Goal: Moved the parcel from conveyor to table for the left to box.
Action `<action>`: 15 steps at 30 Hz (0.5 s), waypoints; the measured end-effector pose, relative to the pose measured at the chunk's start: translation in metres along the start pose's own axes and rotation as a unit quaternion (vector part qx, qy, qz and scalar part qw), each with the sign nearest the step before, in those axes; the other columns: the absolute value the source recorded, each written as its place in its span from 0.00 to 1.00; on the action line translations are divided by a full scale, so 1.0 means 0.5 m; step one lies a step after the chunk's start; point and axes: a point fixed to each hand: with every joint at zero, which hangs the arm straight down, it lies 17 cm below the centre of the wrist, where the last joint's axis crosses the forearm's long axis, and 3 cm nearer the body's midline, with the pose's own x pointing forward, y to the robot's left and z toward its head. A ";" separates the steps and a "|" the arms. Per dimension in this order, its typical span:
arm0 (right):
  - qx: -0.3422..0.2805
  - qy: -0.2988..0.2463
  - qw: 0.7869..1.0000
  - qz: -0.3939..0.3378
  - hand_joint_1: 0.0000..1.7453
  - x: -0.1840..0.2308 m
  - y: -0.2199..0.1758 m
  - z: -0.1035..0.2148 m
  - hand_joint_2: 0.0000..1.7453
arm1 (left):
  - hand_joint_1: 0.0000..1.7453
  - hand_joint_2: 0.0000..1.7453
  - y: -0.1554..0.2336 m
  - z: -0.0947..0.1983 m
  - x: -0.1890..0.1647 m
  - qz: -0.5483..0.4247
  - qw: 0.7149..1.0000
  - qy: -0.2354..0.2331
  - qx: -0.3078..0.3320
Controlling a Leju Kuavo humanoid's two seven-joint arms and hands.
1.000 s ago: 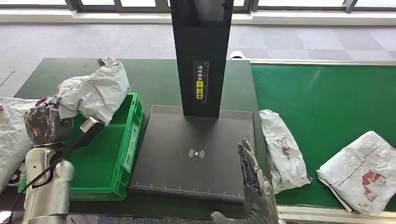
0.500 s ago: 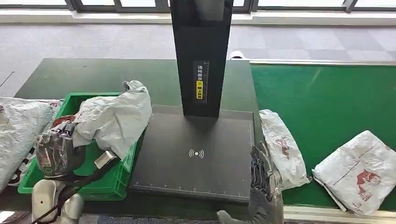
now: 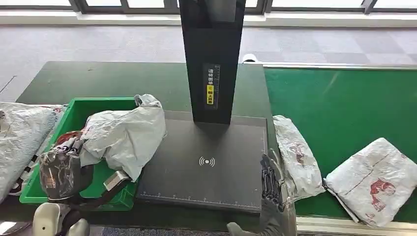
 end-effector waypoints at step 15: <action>0.034 -0.010 0.999 -0.017 0.00 -0.001 0.012 0.001 1.00 | 0.00 0.00 -0.211 0.010 -0.113 0.020 0.986 0.084 -0.140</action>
